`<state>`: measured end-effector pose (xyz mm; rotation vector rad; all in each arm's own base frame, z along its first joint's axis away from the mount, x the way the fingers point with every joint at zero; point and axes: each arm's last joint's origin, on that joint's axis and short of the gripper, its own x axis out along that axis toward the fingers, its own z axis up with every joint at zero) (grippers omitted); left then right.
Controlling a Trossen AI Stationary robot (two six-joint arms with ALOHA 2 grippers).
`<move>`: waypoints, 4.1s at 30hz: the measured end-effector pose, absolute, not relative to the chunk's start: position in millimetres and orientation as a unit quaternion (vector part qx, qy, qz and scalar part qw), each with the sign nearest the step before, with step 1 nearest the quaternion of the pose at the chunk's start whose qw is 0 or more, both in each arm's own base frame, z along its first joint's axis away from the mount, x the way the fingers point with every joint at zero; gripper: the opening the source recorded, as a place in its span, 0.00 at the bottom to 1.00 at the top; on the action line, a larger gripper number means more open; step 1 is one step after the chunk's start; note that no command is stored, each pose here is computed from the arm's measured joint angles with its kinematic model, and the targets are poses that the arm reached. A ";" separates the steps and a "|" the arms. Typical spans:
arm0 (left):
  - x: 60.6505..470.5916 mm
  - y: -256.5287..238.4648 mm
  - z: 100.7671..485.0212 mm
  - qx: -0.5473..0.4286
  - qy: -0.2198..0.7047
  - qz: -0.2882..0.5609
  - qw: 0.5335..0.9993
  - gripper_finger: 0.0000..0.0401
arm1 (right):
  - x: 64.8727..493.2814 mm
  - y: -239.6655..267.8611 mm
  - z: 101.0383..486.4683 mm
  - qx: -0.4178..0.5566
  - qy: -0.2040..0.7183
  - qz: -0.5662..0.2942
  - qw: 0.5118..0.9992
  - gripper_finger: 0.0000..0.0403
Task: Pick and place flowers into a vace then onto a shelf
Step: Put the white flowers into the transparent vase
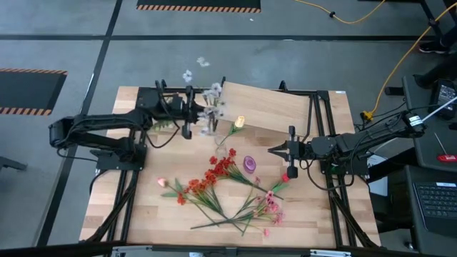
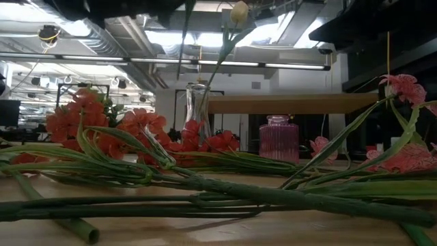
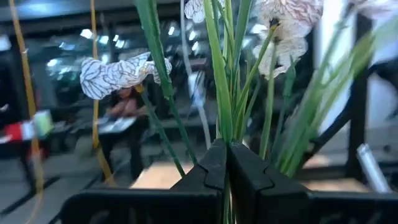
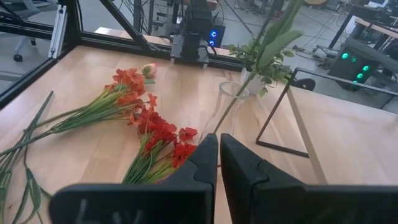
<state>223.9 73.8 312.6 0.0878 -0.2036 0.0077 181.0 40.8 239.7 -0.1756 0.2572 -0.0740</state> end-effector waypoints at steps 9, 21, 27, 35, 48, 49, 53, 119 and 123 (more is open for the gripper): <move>230.3 67.6 313.2 0.023 -0.123 -0.030 0.992 0.01 | 182.2 41.1 244.2 -0.109 0.106 -0.035 0.988 0.06; 264.2 68.8 285.9 0.043 -0.130 -0.043 0.990 0.01 | 182.3 41.1 244.4 -0.087 0.104 -0.037 0.990 0.06; 275.5 72.3 268.7 0.028 -0.101 -0.043 0.994 0.01 | 182.2 41.1 243.8 -0.078 0.106 -0.038 0.991 0.06; 284.8 67.4 255.4 0.026 -0.078 -0.054 0.995 0.01 | 182.0 41.0 243.1 -0.079 0.110 -0.038 0.990 0.06; 296.1 56.3 236.1 0.035 -0.037 -0.073 0.996 0.01 | 181.6 40.9 241.3 -0.080 0.119 -0.038 0.989 0.06; 296.4 56.3 235.3 0.034 -0.035 -0.071 0.996 0.01 | 181.6 40.9 241.2 -0.080 0.120 -0.038 0.989 0.06; 296.7 56.4 234.7 0.034 -0.034 -0.071 0.996 0.01 | 181.5 40.9 241.0 -0.081 0.121 -0.038 0.989 0.06; 265.8 58.6 181.1 0.021 -0.048 0.021 0.998 0.24 | 181.5 40.9 240.9 -0.062 0.121 -0.040 0.990 0.06; 263.7 58.4 178.8 0.008 -0.007 0.028 1.000 0.32 | 181.5 40.9 240.9 -0.062 0.121 -0.040 0.990 0.06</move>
